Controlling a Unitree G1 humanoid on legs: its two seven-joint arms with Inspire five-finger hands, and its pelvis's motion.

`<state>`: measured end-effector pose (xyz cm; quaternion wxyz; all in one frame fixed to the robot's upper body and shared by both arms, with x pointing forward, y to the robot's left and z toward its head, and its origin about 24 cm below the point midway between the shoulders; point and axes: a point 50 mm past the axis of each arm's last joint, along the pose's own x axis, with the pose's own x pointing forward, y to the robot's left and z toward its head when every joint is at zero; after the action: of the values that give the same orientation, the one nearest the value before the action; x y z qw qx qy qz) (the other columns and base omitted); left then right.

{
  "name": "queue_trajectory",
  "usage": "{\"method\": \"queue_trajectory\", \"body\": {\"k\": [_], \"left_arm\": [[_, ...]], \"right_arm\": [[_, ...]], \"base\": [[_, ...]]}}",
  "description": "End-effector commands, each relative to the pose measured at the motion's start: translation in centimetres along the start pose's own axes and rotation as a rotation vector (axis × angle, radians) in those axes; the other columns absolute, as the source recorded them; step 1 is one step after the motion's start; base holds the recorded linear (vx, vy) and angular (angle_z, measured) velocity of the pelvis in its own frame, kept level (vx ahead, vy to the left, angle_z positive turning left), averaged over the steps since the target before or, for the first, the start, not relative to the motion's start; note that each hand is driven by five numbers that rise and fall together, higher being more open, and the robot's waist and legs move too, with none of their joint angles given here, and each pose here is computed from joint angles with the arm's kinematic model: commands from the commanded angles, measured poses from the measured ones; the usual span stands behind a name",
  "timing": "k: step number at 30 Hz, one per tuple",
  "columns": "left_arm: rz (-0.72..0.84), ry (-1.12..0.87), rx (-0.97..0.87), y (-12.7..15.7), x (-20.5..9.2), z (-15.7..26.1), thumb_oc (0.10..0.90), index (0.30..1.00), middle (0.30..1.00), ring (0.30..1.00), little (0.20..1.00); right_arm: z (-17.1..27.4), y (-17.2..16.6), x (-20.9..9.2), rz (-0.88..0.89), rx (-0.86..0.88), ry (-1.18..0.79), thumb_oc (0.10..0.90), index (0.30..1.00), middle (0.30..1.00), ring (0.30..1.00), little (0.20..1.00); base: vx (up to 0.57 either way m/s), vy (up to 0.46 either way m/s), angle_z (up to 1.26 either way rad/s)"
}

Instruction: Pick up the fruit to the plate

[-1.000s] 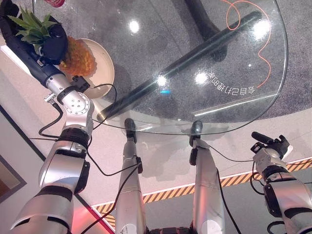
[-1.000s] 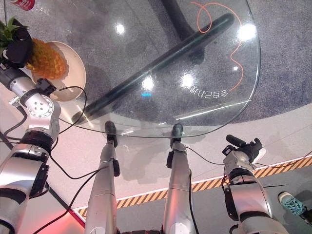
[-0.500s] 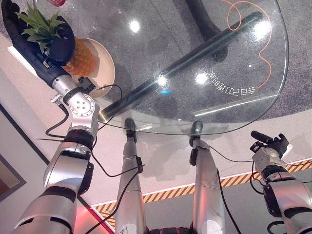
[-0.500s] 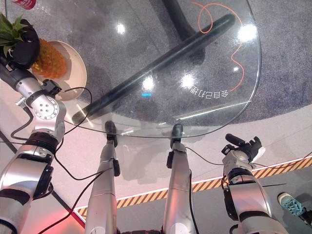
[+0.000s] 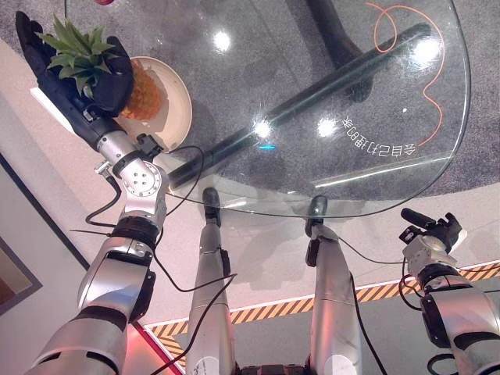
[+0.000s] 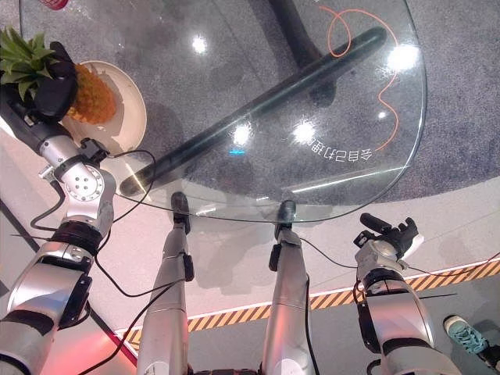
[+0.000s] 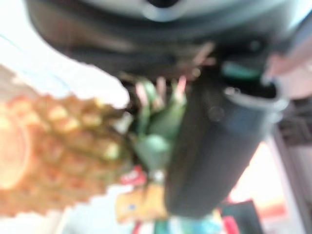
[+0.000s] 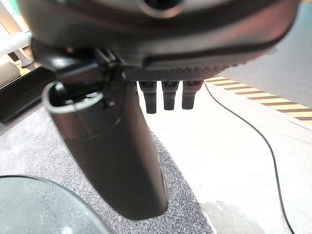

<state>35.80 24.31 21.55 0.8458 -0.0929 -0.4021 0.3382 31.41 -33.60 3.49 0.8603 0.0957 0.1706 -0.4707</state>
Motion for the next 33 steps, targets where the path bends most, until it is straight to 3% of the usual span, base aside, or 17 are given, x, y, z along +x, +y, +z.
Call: {"method": "queue_trajectory", "body": {"k": [1, 33], "left_arm": [[0.017, -0.168, -0.142, -0.9, 2.6, 3.5, 0.8, 0.9, 0.9, 0.9, 0.9], [-0.073, -0.094, -0.166, 0.1, -0.8, 1.7, 0.8, 0.9, 0.9, 0.9, 0.9]], "right_arm": [[-0.9, -1.7, 0.2, -0.111, -0.009, -0.003, 0.8, 0.9, 0.9, 0.9, 0.9], [-1.2, -2.3, 0.4, -0.128, 0.014, 0.006, 0.8, 0.9, 0.9, 0.9, 0.9]], "base": [[0.01, -0.005, 0.03], [0.0, 0.0, 0.0]]}}
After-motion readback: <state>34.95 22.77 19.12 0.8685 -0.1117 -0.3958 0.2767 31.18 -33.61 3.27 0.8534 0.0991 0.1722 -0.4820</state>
